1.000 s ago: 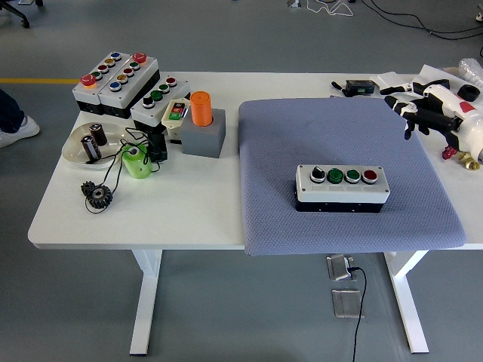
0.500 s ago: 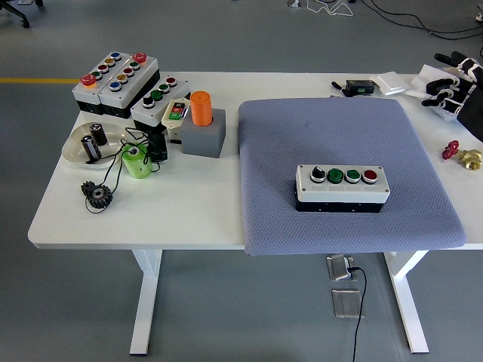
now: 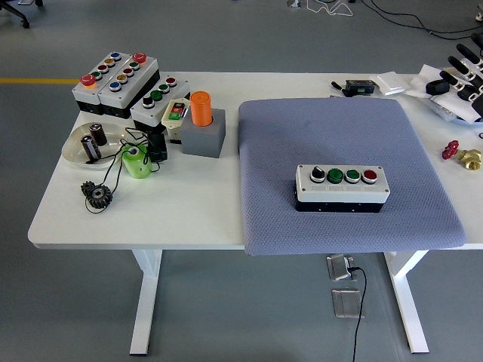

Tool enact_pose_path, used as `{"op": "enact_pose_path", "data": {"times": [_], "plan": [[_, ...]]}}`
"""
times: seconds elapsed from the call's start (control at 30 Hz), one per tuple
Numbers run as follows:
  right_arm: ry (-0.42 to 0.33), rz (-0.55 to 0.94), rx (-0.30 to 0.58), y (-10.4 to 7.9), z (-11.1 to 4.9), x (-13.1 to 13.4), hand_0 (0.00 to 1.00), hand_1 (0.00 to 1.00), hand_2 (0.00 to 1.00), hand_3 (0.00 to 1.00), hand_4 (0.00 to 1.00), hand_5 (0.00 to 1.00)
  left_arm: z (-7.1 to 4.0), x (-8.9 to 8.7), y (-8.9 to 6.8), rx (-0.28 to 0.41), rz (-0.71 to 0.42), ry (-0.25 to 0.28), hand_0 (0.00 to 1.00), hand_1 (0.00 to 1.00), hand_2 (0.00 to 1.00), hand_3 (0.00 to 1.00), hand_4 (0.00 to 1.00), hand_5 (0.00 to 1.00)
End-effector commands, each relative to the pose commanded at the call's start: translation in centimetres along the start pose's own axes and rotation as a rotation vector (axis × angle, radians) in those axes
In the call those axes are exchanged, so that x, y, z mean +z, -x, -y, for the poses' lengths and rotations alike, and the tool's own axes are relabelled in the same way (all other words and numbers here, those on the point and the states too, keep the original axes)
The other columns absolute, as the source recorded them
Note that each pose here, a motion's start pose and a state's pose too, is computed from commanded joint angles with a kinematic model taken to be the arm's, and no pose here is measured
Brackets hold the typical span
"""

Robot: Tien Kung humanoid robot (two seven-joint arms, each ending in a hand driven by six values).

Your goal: Pick up the button,place it on the desk,press the button,press the button

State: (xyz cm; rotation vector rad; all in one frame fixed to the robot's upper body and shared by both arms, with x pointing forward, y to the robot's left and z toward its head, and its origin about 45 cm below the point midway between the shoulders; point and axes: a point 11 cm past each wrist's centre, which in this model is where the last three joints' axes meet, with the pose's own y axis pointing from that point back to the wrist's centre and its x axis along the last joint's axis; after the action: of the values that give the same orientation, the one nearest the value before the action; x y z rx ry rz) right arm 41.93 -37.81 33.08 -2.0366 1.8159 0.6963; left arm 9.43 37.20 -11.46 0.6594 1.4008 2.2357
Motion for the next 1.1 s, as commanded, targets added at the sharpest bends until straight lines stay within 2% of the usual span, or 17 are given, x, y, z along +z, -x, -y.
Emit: {"op": "enact_pose_path", "data": {"times": [0.33,0.37,0.7,1.1], "plan": [[-0.025,0.013,0.017,-0.4,-0.1,-0.7,0.776,0.73,0.803,0.816,0.667,0.558,0.0,0.2,0.2,-0.004,-0.003,0.003,0.651,0.706,0.728,0.516,0.312,0.948],[-0.027,0.017,0.021,-0.4,-0.1,-0.7,0.799,0.759,0.82,0.816,0.668,0.557,0.0,0.2,0.2,-0.004,-0.001,0.003,0.651,0.706,0.728,0.516,0.313,0.95],[-0.035,0.029,0.023,-0.5,-0.1,-1.1,0.807,0.764,0.821,0.812,0.663,0.55,0.0,0.2,0.3,-0.007,-0.01,0.003,0.651,0.706,0.728,0.516,0.313,0.951],[-0.021,0.064,0.041,-0.9,-0.3,-0.4,0.816,0.772,0.827,0.81,0.657,0.541,0.0,-0.5,-0.3,0.002,0.004,-0.009,0.651,0.706,0.728,0.516,0.314,0.954]]}}
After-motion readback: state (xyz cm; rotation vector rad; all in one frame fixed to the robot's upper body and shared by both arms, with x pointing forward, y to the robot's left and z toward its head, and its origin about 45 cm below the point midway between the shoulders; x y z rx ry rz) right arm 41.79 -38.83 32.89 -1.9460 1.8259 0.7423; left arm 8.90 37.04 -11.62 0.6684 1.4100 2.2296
